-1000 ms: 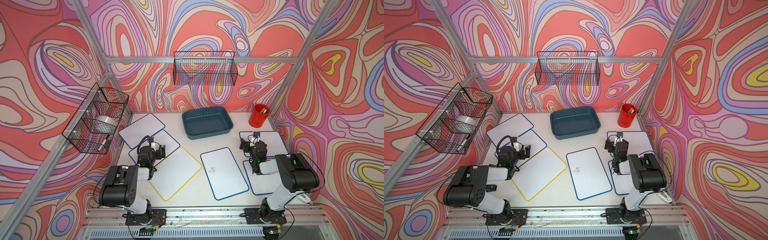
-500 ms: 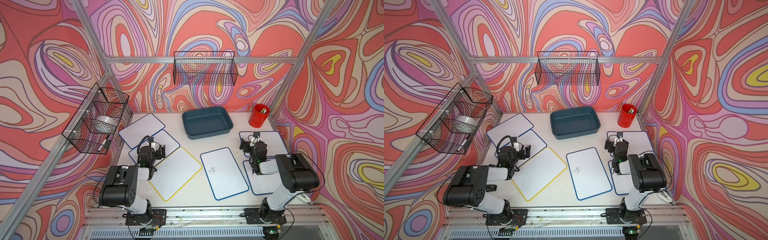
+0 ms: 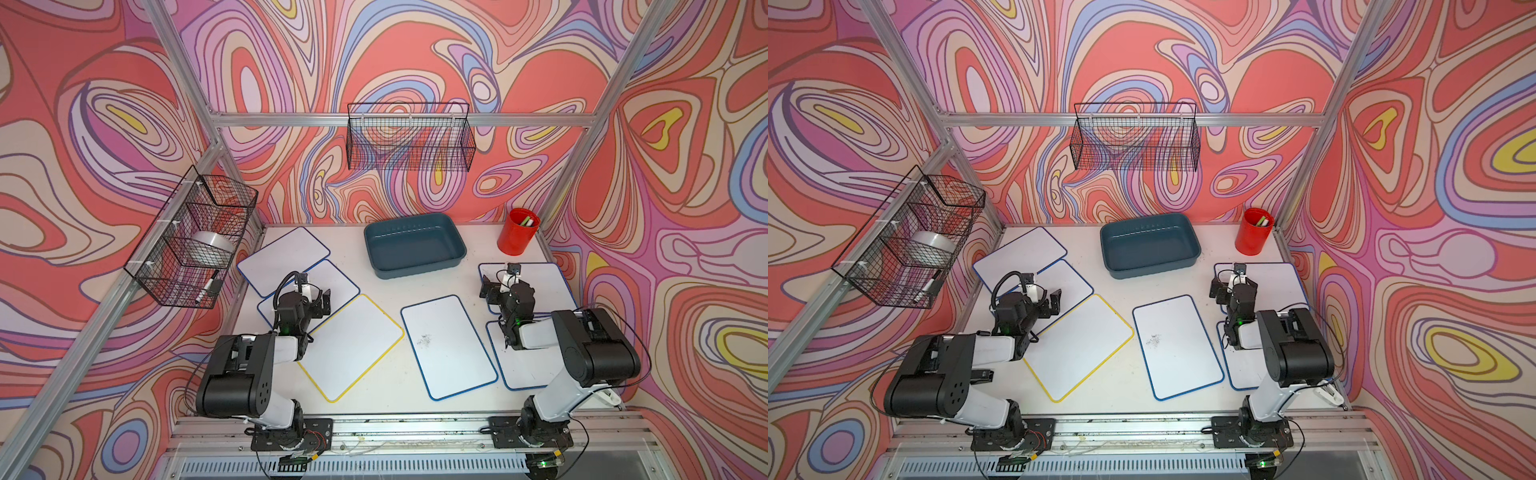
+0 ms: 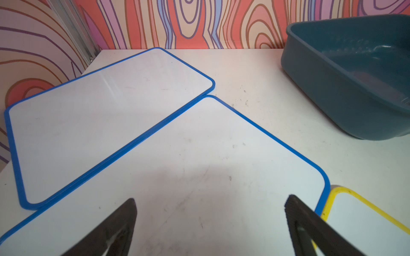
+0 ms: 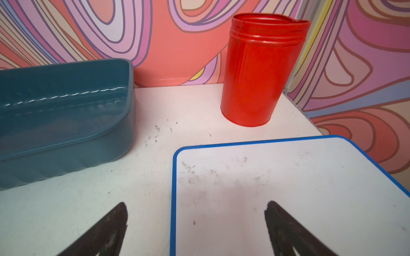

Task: Put the whiteboard into the storage box
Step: Pick up the whiteboard at the center of the board.

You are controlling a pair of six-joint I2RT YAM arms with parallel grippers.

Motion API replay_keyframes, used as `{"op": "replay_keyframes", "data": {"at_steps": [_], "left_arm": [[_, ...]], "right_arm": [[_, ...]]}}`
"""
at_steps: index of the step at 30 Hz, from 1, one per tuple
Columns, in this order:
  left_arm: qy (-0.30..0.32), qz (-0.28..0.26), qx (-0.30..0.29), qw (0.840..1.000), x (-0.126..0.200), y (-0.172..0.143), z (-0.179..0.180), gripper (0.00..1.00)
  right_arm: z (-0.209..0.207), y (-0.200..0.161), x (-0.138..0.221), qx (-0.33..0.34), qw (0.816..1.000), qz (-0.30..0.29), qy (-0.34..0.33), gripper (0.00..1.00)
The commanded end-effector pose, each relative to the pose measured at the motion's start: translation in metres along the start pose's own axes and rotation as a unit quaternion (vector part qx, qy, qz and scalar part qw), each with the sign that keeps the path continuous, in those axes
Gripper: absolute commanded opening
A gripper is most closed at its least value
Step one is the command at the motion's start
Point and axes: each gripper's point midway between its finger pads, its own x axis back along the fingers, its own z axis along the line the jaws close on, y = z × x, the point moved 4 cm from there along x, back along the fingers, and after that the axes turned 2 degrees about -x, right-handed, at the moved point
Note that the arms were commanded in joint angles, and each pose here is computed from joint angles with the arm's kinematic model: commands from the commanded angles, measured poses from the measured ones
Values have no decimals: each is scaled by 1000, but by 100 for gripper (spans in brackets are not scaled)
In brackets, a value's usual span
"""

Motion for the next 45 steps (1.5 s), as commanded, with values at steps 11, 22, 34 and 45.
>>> {"op": "replay_keyframes", "data": {"at_steps": [11, 22, 34, 45], "left_arm": [[69, -13, 118, 990, 35, 53, 18, 100], [5, 108, 269, 957, 57, 53, -7, 100], [-157, 307, 328, 879, 77, 10, -95, 94], [-212, 442, 275, 827, 91, -34, -211, 90]], "right_arm": [[2, 71, 17, -104, 994, 45, -1, 98], [50, 59, 11, -163, 953, 214, 139, 99], [74, -16, 29, -210, 855, 443, 167, 98], [81, -46, 56, -178, 822, 519, 152, 98]]}}
